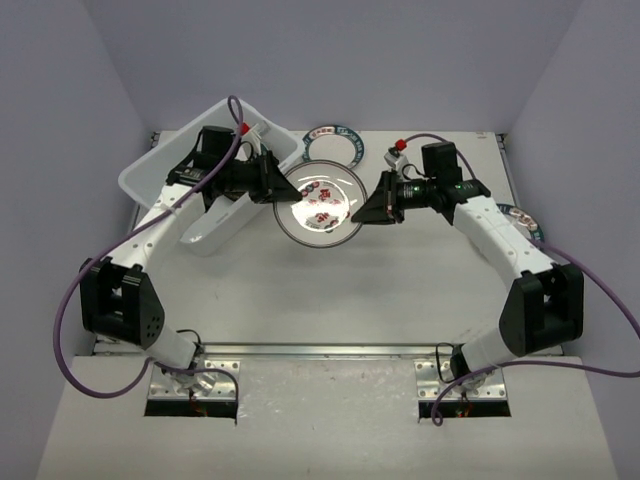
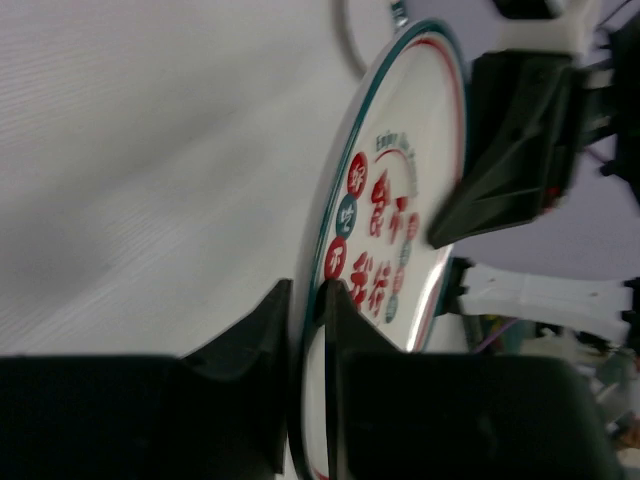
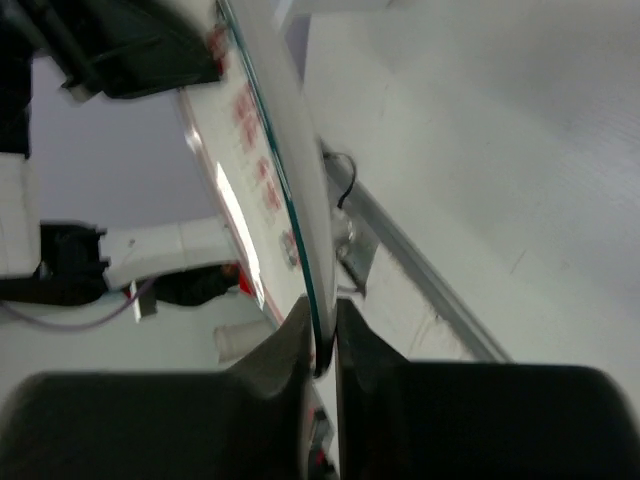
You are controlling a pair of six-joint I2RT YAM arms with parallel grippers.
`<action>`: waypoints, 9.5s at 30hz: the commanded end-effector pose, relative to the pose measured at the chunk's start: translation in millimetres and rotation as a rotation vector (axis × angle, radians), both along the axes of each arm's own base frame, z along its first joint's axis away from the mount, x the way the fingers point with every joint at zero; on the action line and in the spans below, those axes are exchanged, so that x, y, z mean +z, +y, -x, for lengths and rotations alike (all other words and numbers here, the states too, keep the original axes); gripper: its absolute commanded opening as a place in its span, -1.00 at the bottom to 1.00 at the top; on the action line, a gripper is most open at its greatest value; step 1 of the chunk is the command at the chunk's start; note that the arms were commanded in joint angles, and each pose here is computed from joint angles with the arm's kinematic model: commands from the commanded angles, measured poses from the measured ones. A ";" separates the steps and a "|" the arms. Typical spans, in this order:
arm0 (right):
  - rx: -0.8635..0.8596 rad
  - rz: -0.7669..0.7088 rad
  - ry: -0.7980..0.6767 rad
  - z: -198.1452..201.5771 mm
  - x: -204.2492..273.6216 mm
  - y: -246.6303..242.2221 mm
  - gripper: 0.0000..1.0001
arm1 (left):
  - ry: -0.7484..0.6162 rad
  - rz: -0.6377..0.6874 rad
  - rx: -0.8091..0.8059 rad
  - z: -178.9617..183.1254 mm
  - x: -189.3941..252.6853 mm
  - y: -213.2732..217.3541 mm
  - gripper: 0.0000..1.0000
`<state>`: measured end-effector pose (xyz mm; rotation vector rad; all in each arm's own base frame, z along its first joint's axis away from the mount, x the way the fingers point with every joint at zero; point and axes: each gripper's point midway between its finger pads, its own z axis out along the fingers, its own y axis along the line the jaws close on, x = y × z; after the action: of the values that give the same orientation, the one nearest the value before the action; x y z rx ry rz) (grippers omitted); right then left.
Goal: Place the plates into the plastic bin on the countertop
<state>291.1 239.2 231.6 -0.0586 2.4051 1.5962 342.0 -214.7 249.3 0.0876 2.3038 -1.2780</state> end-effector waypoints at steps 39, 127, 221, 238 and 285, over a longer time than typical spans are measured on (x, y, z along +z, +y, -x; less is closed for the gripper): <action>-0.317 0.399 0.123 -55.0 -97.3 -80.5 0.97 | 0.380 -0.467 0.939 -172.3 -121.5 225.9 1.00; -0.451 0.412 -0.146 -6.5 -32.2 -103.1 0.98 | 0.057 -0.154 0.996 -134.6 -11.2 250.0 -1.00; -0.646 1.207 -0.077 44.4 -70.8 -243.8 0.98 | -0.083 -0.315 0.381 -110.8 -4.5 -41.1 1.00; -0.210 2.045 -0.069 -110.3 -142.1 -326.7 0.98 | -0.090 -0.399 0.209 52.5 2.6 36.3 1.00; 0.202 1.772 -1.305 -134.2 -49.8 -74.7 -1.00 | -0.013 -0.281 0.356 -31.4 13.4 66.3 1.00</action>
<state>432.4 98.1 116.6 -0.9258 2.0874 -0.9558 332.9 -151.5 221.5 -0.0755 2.4886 -0.5789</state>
